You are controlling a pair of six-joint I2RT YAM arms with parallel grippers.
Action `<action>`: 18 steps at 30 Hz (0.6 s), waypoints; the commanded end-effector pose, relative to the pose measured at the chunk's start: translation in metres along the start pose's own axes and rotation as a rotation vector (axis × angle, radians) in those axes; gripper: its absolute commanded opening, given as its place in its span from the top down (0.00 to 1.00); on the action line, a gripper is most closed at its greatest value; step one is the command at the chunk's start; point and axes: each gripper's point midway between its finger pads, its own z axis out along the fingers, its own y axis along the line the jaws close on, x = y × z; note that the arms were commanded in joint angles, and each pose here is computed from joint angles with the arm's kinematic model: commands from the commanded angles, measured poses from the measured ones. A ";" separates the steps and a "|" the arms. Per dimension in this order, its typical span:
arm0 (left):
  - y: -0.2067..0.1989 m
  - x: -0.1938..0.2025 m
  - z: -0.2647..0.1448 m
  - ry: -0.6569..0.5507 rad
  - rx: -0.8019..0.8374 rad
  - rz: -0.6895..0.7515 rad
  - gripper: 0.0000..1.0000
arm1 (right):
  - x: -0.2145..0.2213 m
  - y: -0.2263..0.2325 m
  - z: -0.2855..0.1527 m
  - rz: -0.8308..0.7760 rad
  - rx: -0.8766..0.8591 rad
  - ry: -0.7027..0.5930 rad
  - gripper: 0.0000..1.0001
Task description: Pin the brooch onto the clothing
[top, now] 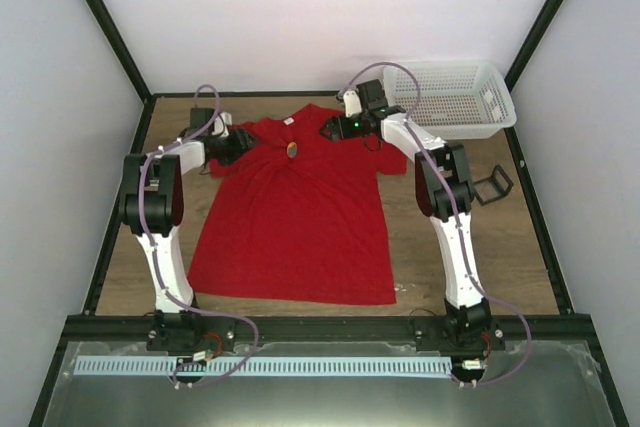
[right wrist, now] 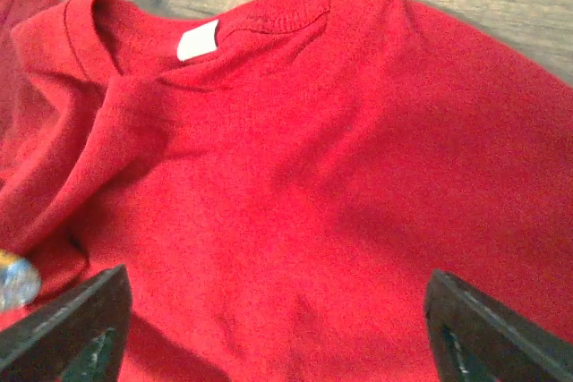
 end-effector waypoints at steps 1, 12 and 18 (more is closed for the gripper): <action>0.004 -0.015 0.008 -0.015 0.040 -0.081 0.35 | 0.012 0.003 0.027 -0.058 -0.002 0.081 0.11; 0.136 -0.002 -0.025 -0.035 -0.225 -0.490 0.29 | 0.045 -0.079 0.040 0.037 0.243 0.157 0.03; 0.147 -0.032 -0.059 -0.115 -0.263 -0.404 0.26 | 0.039 -0.092 0.036 -0.008 0.242 0.141 0.02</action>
